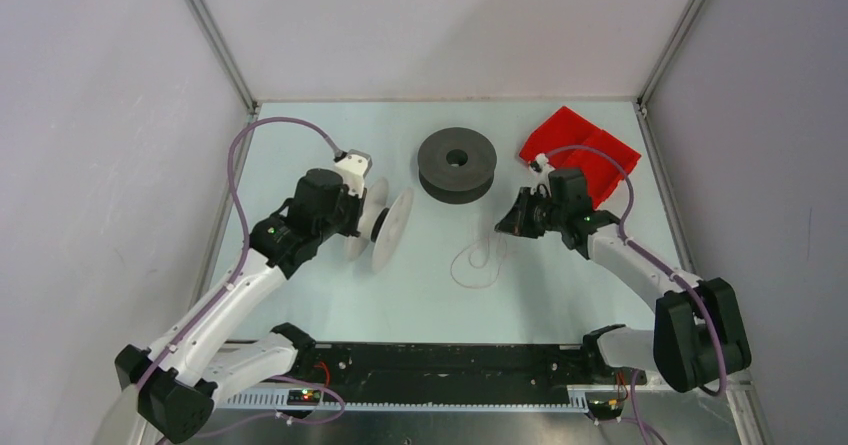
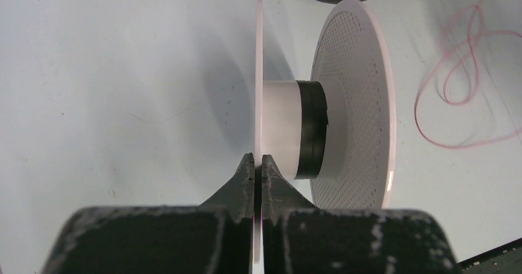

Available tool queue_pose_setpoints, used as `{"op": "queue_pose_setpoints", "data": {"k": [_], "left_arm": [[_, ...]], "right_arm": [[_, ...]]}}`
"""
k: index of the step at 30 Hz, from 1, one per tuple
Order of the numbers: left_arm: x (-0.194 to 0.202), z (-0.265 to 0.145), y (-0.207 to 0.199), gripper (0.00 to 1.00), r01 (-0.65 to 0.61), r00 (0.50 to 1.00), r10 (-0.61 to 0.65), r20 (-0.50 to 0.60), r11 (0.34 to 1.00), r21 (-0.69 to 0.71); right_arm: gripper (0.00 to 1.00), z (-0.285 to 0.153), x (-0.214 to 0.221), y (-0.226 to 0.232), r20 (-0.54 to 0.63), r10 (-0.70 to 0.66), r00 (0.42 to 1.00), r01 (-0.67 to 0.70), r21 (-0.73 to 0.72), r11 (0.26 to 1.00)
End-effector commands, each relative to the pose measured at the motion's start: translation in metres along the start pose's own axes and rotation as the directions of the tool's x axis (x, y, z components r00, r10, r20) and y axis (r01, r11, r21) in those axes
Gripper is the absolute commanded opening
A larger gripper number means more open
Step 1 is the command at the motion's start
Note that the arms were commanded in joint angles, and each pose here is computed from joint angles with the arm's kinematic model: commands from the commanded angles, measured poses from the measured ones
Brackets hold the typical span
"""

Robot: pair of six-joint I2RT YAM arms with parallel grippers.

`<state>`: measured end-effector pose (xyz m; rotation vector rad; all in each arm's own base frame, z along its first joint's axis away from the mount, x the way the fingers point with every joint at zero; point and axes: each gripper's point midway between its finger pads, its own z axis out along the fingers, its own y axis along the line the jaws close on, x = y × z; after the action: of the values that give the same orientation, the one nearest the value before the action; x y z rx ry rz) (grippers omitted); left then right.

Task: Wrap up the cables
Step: Pick up the cable from the storage box.

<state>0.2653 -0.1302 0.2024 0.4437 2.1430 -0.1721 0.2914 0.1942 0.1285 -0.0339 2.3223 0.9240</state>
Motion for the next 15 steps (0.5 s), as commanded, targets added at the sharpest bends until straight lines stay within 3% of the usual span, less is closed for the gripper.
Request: {"op": "queue_pose_setpoints", "data": {"k": [1,10,15], "left_arm": [[-0.025,0.002,-0.007,0.04,0.009,0.997,-0.013,0.082,0.999,0.038],[-0.023,0.005,-0.006,0.28,0.010,0.997,-0.012,0.072,0.999,0.032],[-0.029,0.004,-0.007,0.33,0.004,0.997,-0.007,0.083,0.999,0.038]], "right_arm": [[0.00,-0.018,-0.030,0.046,0.105,-0.081,0.991,0.096,-0.147,0.984],[0.00,-0.030,-0.044,0.052,0.155,-0.082,0.984,0.110,-0.179,0.978],[0.00,-0.039,-0.051,0.062,0.192,-0.094,0.977,0.134,-0.207,0.969]]}}
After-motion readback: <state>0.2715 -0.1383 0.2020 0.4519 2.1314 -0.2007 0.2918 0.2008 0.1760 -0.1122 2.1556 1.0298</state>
